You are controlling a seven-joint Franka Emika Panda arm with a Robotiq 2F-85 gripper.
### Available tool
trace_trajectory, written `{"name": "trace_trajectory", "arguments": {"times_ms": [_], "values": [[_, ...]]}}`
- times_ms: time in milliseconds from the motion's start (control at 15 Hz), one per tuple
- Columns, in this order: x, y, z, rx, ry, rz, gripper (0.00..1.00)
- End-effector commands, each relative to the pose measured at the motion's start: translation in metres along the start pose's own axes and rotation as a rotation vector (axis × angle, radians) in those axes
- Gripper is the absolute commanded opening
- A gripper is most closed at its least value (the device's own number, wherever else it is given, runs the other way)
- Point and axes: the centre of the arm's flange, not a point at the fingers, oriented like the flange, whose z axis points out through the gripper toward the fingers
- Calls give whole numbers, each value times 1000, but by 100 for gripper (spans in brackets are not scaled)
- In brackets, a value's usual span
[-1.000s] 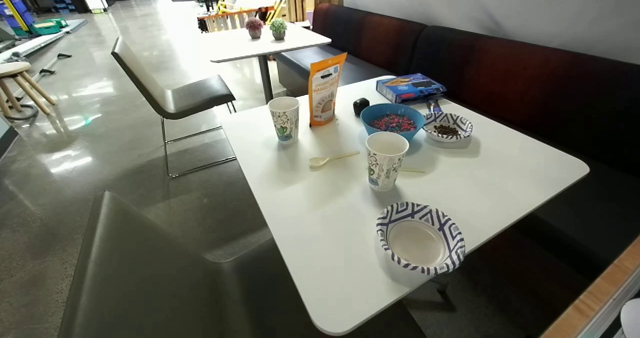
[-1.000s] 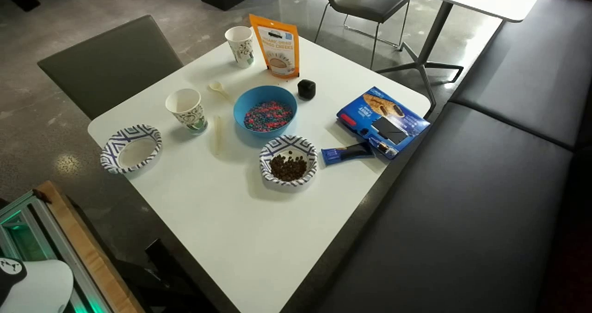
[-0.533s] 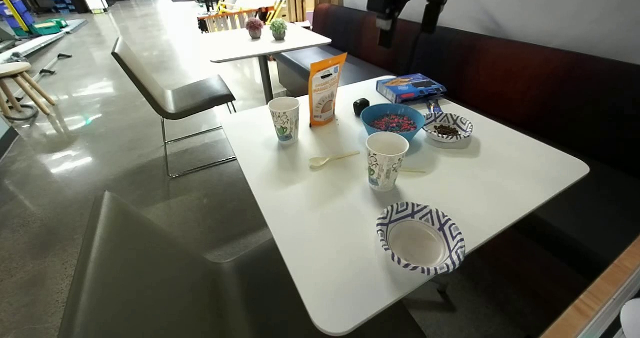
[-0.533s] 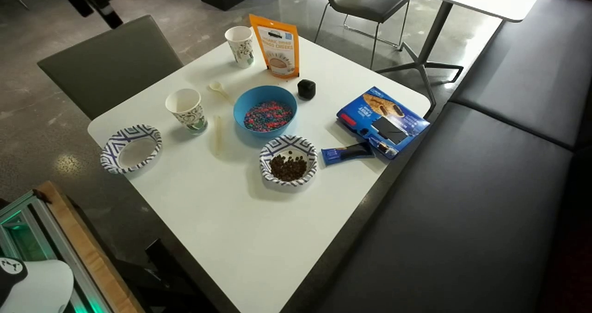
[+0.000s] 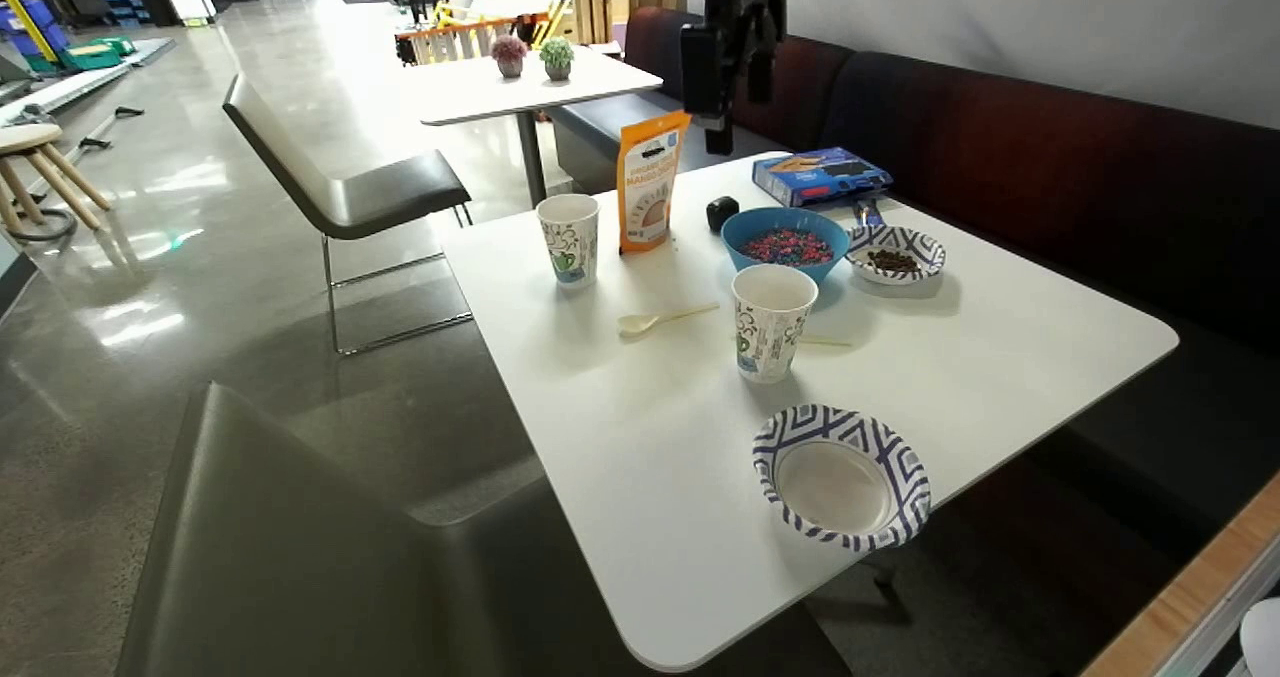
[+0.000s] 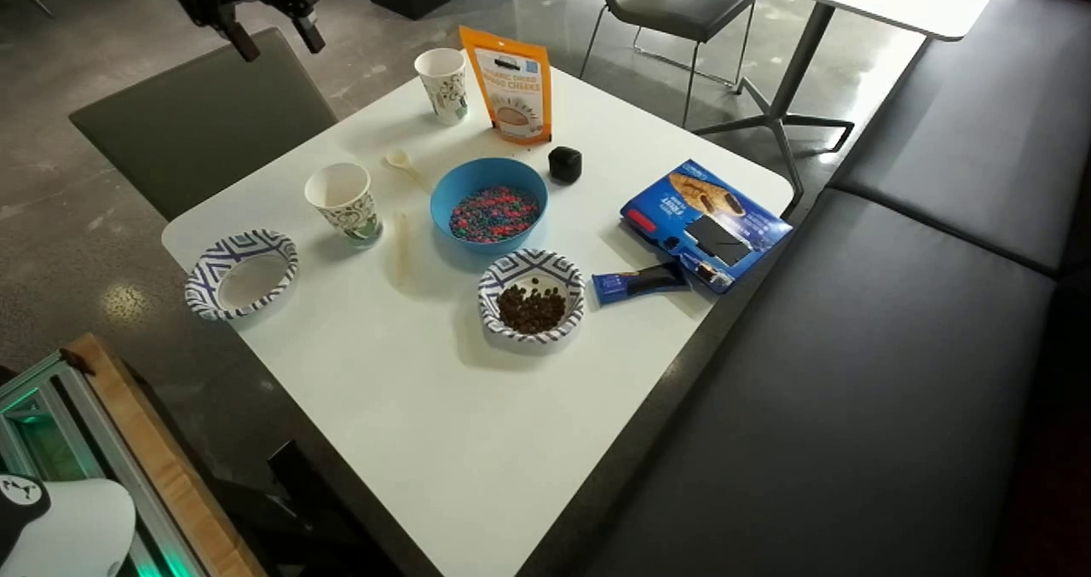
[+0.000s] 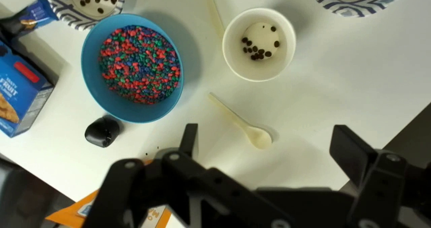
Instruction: Put some of the contents of the blue bowl into the paper cup next to the orange packet using the plastic spoon
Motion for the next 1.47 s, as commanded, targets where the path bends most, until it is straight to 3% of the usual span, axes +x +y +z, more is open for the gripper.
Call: {"name": "trace_trajectory", "arguments": {"times_ms": [0, 333, 533, 600, 1000, 1067, 1400], "values": [[40, 5, 26, -31, -41, -193, 100], [53, 8, 72, -51, -68, -455, 100], [59, 15, 94, -54, -31, -611, 100], [49, 7, 82, -46, -55, -516, 100], [56, 12, 91, -44, -33, -588, 100], [60, 15, 98, -8, -26, -574, 100], [79, 40, 149, 38, 104, -681, 100]]}}
